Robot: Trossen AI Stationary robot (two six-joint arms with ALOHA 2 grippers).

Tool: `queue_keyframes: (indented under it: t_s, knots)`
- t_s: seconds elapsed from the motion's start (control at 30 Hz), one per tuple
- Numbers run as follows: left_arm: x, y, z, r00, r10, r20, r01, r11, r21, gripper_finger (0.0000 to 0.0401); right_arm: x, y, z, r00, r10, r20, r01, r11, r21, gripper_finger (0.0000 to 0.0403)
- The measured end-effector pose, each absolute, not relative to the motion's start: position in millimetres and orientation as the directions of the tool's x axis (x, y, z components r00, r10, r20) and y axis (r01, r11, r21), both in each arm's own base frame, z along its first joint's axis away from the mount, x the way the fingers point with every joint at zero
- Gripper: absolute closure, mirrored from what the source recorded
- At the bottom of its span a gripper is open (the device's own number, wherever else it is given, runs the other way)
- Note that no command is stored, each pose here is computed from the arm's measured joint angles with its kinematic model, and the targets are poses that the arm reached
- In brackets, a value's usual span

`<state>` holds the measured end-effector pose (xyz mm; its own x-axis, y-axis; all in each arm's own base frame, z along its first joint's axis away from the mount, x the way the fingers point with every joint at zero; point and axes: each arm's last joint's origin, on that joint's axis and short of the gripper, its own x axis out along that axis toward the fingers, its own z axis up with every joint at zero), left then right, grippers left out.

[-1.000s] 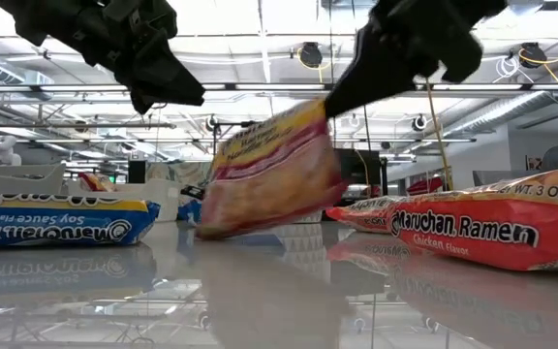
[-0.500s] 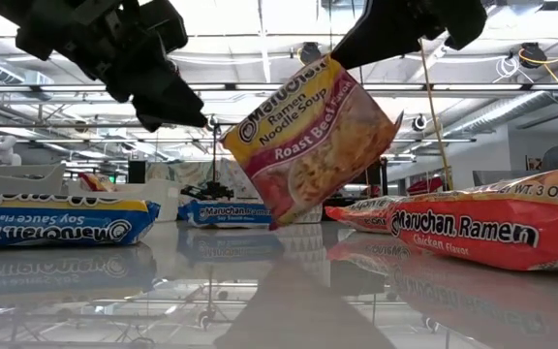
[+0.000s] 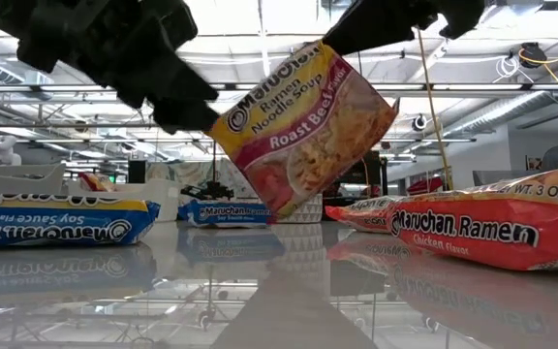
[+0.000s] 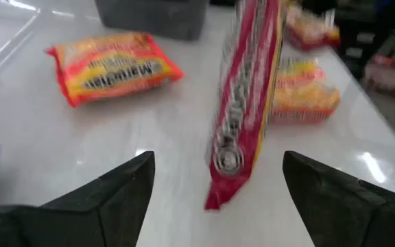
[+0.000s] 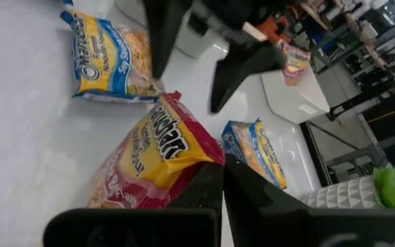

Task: Sort Maruchan noodles
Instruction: Put the left red noodle pack into the white bin

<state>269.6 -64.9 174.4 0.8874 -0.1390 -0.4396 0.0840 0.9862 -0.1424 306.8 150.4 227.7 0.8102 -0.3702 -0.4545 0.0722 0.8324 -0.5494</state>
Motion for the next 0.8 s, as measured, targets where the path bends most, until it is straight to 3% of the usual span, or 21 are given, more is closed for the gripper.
queue_keyframes:
  t_s: [0.8]
  knots:
    - [278,-66,169,0.899,-0.191,-0.394,0.122,0.973,-0.194,0.0086,316,150,238,0.860,-0.352,-0.370,0.100,0.827,-0.553,0.0403]
